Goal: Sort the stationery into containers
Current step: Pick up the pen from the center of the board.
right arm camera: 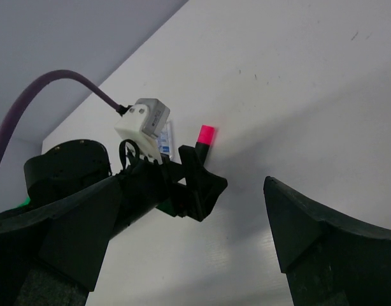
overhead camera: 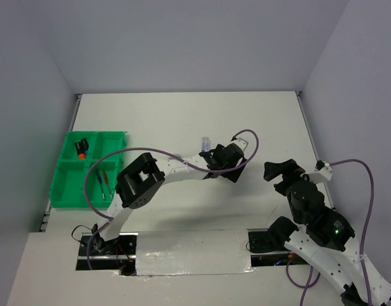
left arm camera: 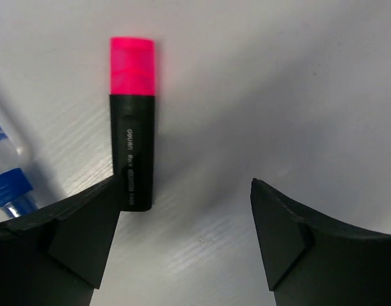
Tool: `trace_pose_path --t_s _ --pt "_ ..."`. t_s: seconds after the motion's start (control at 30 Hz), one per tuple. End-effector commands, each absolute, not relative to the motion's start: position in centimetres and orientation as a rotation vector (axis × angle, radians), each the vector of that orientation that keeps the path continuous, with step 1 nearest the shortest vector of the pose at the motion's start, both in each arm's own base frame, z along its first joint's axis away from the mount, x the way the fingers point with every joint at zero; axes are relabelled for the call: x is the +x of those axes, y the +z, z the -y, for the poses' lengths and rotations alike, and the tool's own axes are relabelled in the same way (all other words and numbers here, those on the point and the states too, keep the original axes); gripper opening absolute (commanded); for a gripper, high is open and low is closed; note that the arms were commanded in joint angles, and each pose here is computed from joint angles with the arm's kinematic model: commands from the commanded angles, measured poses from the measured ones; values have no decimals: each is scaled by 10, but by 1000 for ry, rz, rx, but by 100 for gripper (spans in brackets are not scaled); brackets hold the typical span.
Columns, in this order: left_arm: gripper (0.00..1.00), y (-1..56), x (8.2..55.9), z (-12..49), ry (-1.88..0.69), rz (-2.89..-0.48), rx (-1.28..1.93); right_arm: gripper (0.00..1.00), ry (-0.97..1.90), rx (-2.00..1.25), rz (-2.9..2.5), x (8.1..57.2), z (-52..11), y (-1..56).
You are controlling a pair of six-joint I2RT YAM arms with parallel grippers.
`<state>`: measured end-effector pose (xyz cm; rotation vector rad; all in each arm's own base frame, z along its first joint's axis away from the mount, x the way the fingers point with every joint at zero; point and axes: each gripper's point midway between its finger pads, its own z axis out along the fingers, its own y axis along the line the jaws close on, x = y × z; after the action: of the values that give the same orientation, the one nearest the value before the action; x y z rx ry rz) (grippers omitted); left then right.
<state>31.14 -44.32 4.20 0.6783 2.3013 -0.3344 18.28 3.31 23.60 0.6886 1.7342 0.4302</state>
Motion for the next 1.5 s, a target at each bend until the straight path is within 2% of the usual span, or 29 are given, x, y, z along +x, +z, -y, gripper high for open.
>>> trace_pose_path --t_s 0.0,0.37,0.6,0.73,0.8,0.87,0.9,0.93,0.97,1.0,1.1,1.27,1.33,1.4,1.43,1.47 --pt "93 58 332 445 -302 -2241 616 100 426 638 -1736 182 -34 234" --pt "90 60 345 446 -290 -2220 643 100 447 590 -1772 193 -52 222" --pt "77 37 355 434 -344 -2292 611 100 462 578 -1759 191 -52 227" --pt "73 21 346 437 -346 -2353 674 100 489 578 -1733 190 -52 234" --pt "65 8 339 435 -352 -2392 696 100 497 576 -1727 189 -52 236" --pt "64 1 332 431 -349 -2422 716 100 494 577 -1726 188 -51 236" --pt "54 -5 326 429 -356 -2438 737 100 494 575 -1724 188 -51 237" --pt "38 -5 324 428 -355 -2445 744 100 494 574 -1723 188 -50 236" --pt "11 -6 319 427 -352 -2451 758 100 497 573 -1721 188 -51 237" --pt "0 -3 317 427 -352 -2446 763 100 497 573 -1718 188 -50 237" --pt "0 30 313 433 -418 -2381 753 100 502 571 -1709 189 -51 239" --pt "0 148 342 429 -536 -2139 594 100 512 556 -1708 190 -54 243" --pt "0 198 368 400 -532 -2057 467 100 502 545 -1712 190 -53 243" --pt "0 224 383 370 -517 -2028 375 100 491 531 -1711 189 -52 245" --pt "0 254 404 330 -441 -1982 236 100 482 524 -1714 189 -52 244" --pt "0 257 411 299 -345 -2000 159 100 482 517 -1714 189 -52 245"
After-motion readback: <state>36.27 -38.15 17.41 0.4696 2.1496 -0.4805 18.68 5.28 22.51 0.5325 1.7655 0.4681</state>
